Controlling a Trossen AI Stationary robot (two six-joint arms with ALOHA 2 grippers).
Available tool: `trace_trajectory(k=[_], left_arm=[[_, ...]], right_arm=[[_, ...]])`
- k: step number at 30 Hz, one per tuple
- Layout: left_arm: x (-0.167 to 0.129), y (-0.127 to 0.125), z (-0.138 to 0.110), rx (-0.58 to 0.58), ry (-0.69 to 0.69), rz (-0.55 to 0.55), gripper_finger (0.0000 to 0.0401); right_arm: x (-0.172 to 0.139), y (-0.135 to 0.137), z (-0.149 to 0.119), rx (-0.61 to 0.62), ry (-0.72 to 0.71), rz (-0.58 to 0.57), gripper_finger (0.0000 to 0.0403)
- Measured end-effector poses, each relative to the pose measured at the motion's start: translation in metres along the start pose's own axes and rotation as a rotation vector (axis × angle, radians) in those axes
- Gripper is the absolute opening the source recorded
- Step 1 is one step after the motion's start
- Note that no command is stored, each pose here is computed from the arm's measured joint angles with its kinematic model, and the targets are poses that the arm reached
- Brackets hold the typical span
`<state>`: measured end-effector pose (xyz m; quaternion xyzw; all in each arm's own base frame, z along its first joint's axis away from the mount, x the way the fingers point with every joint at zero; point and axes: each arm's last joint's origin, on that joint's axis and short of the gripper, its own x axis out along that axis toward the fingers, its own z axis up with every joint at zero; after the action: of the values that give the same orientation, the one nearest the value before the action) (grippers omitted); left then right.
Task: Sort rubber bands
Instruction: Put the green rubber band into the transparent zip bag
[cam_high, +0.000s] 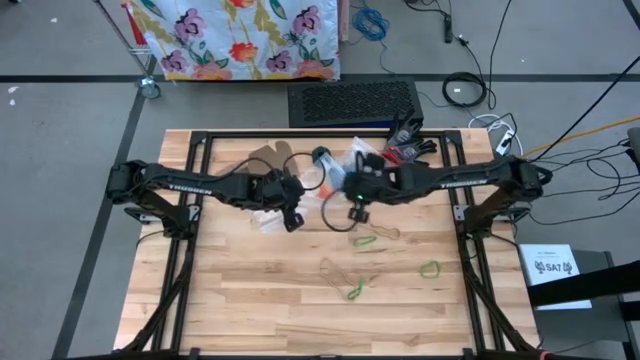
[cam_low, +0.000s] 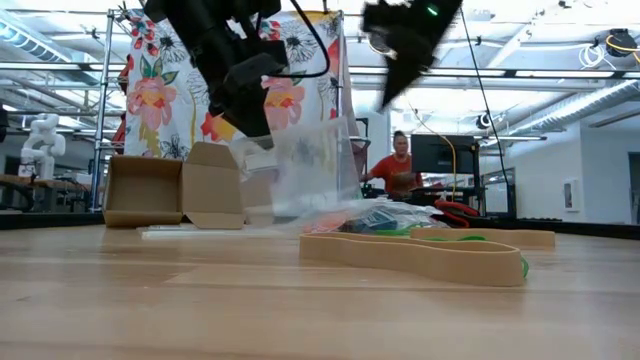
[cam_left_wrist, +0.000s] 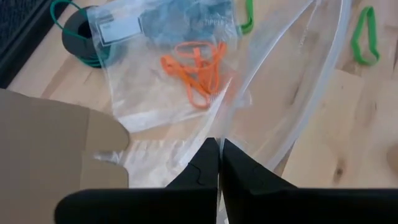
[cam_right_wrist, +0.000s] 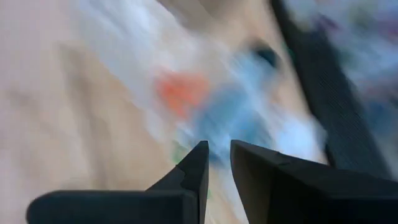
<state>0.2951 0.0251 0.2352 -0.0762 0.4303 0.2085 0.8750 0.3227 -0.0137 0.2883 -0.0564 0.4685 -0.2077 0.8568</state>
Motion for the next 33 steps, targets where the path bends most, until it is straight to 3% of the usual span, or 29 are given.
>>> trace_trajectory(k=[2, 5, 9, 13, 17, 21, 28, 33], left_arm=[[0.0, -0.001, -0.002, 0.009, 0.016, 0.002, 0.0006], [-0.001, -0.004, -0.003, 0.019, 0.021, -0.002, 0.0006], [-0.002, -0.007, -0.005, 0.033, 0.03, -0.006, 0.0006], [-0.003, -0.008, -0.006, 0.046, 0.025, 0.0, 0.0006], [-0.003, -0.008, -0.005, 0.044, 0.018, 0.018, 0.0006], [-0.003, -0.008, -0.005, 0.038, 0.012, 0.014, 0.0006], [-0.003, -0.008, -0.004, 0.036, 0.012, 0.002, 0.0006], [-0.003, -0.009, -0.003, 0.03, -0.006, -0.004, 0.0006]], right_arm=[[-0.002, -0.002, -0.021, 0.054, 0.05, -0.122, 0.0057], [-0.001, 0.001, -0.06, 0.144, 0.062, -0.201, 0.0057], [0.009, 0.011, -0.112, 0.294, -0.025, -0.164, 0.0057], [0.027, 0.019, -0.145, 0.406, -0.158, -0.076, 0.0057], [0.043, 0.02, -0.153, 0.363, -0.251, -0.011, 0.0057], [0.059, 0.01, -0.155, 0.412, -0.21, -0.039, 0.0074], [0.094, -0.009, -0.158, 0.445, -0.121, -0.05, 0.0163], [0.119, -0.013, -0.156, 0.434, -0.153, -0.004, 0.0216]])
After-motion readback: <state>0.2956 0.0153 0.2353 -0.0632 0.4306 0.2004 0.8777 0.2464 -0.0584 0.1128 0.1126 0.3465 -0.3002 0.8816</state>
